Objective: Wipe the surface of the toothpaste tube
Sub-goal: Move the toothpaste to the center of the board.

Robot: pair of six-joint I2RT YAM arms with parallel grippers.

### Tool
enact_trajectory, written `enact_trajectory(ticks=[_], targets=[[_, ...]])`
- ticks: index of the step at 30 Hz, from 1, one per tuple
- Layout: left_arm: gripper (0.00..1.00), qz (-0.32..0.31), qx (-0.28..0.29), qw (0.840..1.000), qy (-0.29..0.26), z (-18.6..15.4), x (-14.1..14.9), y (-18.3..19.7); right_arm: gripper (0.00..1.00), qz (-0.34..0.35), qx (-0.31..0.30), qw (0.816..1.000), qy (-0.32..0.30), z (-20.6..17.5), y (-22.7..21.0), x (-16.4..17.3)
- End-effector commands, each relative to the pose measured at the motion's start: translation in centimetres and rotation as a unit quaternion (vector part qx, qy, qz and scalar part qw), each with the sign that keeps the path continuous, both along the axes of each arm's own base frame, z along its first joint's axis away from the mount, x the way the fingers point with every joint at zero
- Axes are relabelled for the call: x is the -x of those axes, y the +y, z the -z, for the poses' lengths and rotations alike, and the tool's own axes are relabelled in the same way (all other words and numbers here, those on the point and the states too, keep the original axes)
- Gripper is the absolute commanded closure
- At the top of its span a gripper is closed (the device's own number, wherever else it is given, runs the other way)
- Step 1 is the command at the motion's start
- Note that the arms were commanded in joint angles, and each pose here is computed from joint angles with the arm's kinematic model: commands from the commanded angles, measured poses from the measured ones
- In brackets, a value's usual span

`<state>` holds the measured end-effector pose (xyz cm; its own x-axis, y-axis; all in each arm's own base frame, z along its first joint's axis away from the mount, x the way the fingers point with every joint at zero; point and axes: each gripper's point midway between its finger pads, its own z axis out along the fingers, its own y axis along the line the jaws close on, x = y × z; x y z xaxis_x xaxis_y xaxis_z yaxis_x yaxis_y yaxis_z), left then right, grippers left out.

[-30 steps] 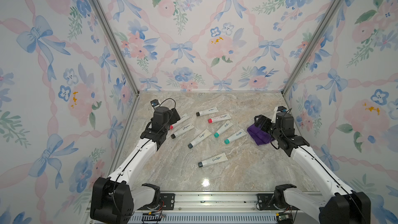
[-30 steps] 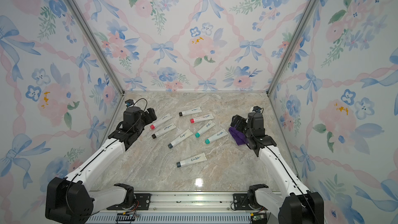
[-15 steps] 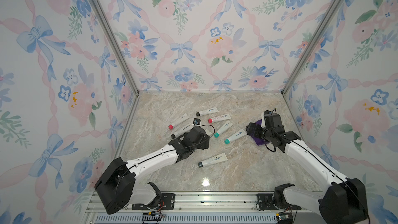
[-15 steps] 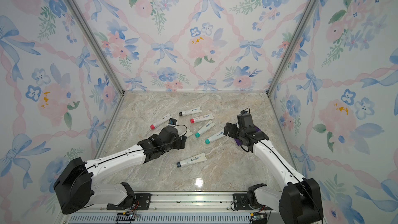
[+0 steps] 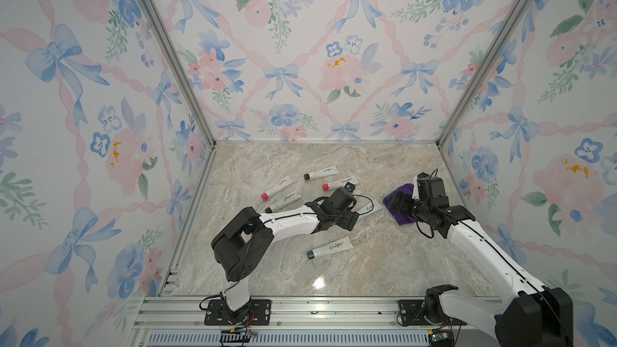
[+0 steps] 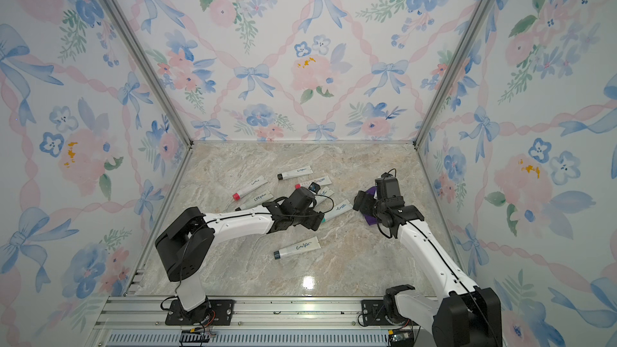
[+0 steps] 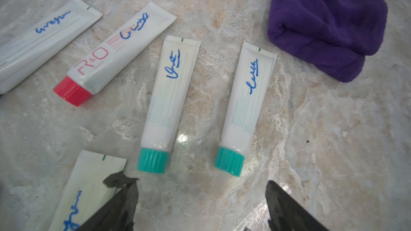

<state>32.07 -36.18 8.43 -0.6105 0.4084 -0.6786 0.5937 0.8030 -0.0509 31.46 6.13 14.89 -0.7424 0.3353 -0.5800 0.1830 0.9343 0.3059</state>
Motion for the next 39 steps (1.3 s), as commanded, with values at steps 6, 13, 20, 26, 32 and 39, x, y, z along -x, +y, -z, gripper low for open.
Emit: enact_trajectory(ticks=[6, 13, 20, 26, 32, 39], targets=[[0.12, 0.1, -0.008, 0.995, 0.021, 2.4, 0.9, -3.4, 0.06, 0.009, -0.004, 1.0, 0.027, 1.5, -0.9, 1.5], [0.18, 0.118, -0.013, 0.992, 0.031, 4.0, 0.5, -4.7, 0.07, 0.009, -0.005, 0.999, 0.03, 1.6, -1.0, 1.5], [0.29, 0.131, -0.017, 0.99, 0.039, 5.1, 0.6, -5.2, 0.08, 0.005, -0.006, 0.999, 0.033, 1.6, -0.8, 1.5], [0.47, 0.135, -0.027, 0.99, 0.042, 5.8, 0.8, -4.7, 0.1, 0.001, -0.011, 0.999, 0.036, 1.6, -0.6, 1.5], [0.65, 0.136, -0.032, 0.989, 0.043, 6.1, 0.9, -4.3, 0.11, 0.0, -0.014, 0.999, 0.038, 1.7, -0.5, 1.5], [0.86, 0.148, -0.026, 0.987, 0.05, 6.0, 1.9, -3.8, 0.11, 0.0, -0.011, 0.999, 0.038, 1.6, -0.6, 1.7]])
